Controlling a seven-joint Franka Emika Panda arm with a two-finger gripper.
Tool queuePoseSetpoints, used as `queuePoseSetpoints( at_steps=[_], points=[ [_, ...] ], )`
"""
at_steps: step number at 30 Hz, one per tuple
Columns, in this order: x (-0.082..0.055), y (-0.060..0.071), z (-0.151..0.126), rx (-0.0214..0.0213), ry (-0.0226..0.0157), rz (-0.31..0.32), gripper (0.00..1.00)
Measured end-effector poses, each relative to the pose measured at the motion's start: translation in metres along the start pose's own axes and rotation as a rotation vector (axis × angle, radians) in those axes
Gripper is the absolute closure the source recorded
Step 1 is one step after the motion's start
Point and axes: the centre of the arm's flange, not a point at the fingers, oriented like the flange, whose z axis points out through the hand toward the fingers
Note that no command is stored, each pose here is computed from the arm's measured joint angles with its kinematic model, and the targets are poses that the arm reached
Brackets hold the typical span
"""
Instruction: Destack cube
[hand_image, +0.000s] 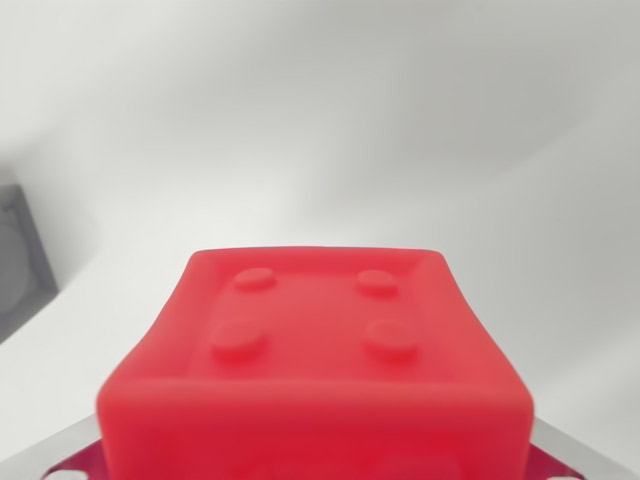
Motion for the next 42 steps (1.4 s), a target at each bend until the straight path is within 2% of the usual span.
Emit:
queuePoseSetpoints(
  at_steps=[7,13,28,32,42],
  points=[
    [0.010,0.008,0.005,-0.0010,0.0000,0.012,1.00],
    [0.019,0.016,0.009,0.0003,-0.0002,0.023,1.00],
    [0.040,0.032,0.020,-0.0001,-0.0003,0.047,1.00],
    [0.046,0.037,0.023,-0.0011,-0.0005,0.054,1.00],
    [0.059,0.047,0.030,-0.0001,-0.0004,0.069,1.00]
  ],
)
